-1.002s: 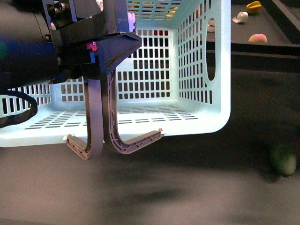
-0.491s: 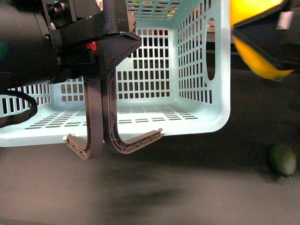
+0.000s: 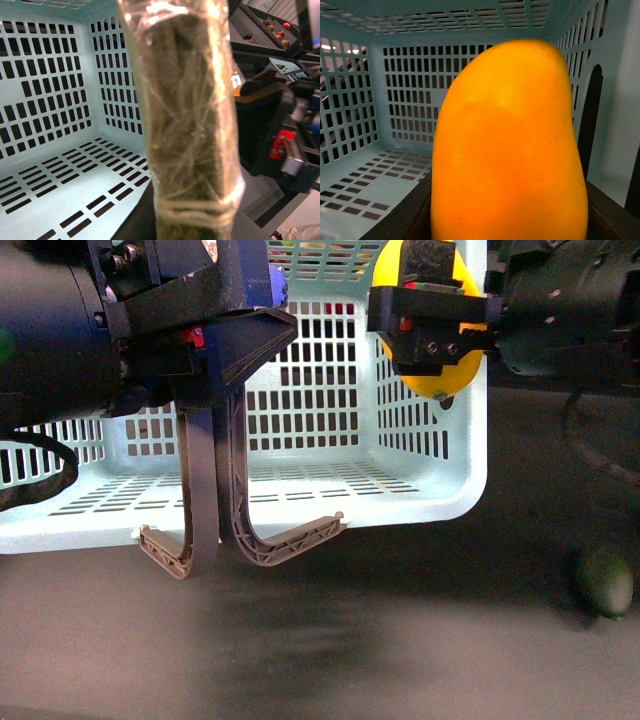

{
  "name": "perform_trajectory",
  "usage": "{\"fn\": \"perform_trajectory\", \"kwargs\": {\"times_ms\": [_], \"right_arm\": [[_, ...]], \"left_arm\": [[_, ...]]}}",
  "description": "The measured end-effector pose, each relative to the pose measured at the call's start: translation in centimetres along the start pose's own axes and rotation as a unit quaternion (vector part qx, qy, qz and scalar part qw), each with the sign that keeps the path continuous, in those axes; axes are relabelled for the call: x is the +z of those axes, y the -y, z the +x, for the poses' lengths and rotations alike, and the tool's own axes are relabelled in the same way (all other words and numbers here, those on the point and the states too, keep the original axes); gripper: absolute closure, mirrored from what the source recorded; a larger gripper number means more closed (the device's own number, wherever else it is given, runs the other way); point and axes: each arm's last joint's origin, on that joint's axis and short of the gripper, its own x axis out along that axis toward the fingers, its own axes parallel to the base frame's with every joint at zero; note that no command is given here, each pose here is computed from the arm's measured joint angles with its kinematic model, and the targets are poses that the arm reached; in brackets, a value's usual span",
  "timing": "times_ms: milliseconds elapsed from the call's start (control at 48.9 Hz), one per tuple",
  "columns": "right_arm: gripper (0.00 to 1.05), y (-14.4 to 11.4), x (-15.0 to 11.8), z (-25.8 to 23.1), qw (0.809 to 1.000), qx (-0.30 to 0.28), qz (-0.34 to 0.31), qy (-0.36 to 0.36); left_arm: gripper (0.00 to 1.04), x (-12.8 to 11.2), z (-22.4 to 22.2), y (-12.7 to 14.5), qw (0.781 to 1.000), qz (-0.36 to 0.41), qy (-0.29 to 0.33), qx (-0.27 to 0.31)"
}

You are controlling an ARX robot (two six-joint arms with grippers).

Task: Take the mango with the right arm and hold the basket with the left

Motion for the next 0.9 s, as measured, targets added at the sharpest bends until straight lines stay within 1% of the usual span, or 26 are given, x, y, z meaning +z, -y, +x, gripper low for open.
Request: {"fn": "perform_trajectory", "kwargs": {"times_ms": [164, 205, 225, 286, 307, 348, 430, 470, 552, 716, 798, 900], "right_arm": [[0.46, -0.4, 0.1, 2.4, 1.0, -0.008, 0.001, 0.007], [0.43, -0.5, 0.1, 2.6, 1.0, -0.011, -0.002, 0.008], [0.39, -0.6, 0.1, 2.7, 1.0, -0.013, -0.002, 0.009], [0.32, -0.7, 0.2, 2.8, 1.0, -0.013, -0.002, 0.013], [0.27, -0.7, 0.3, 2.8, 1.0, -0.014, -0.001, 0.017], [0.2, -0.8, 0.7, 2.7, 0.999, -0.014, -0.001, 0.029], [0.09, -0.9, 1.2, 2.1, 0.999, -0.013, 0.003, 0.043], [0.06, -0.8, 1.4, 1.6, 0.999, -0.012, 0.004, 0.051], [0.08, -0.8, 1.8, 0.3, 0.998, -0.012, 0.007, 0.065], [0.08, 0.2, 2.2, -5.2, 0.993, -0.023, 0.014, 0.114], [0.08, 1.2, 1.8, -8.0, 0.991, -0.04, 0.025, 0.126], [0.08, 2.5, 0.0, -11.8, 0.988, -0.064, 0.038, 0.132]], "left_arm": [[0.96, 0.0, 0.0, 0.0, 1.0, 0.0, 0.0, 0.0], [0.96, 0.0, 0.0, 0.0, 1.0, 0.0, 0.0, 0.0], [0.96, 0.0, 0.0, 0.0, 1.0, 0.0, 0.0, 0.0], [0.96, 0.0, 0.0, 0.0, 1.0, 0.0, 0.0, -0.001], [0.96, 0.0, 0.0, 0.0, 1.0, 0.0, 0.0, -0.001], [0.96, 0.0, 0.0, 0.0, 1.0, 0.0, 0.0, 0.0], [0.96, 0.0, 0.0, 0.0, 1.0, 0.0, 0.0, -0.001], [0.96, 0.0, 0.0, 0.0, 1.0, 0.0, -0.001, -0.003], [0.96, 0.0, 0.0, 0.0, 1.0, 0.001, -0.002, -0.002], [0.96, -0.1, 0.0, 0.0, 1.0, -0.002, -0.002, 0.002], [0.96, -0.1, 0.0, 0.0, 1.0, -0.002, -0.002, 0.002], [0.96, -0.1, 0.0, 0.0, 1.0, -0.004, -0.003, 0.001]]}}
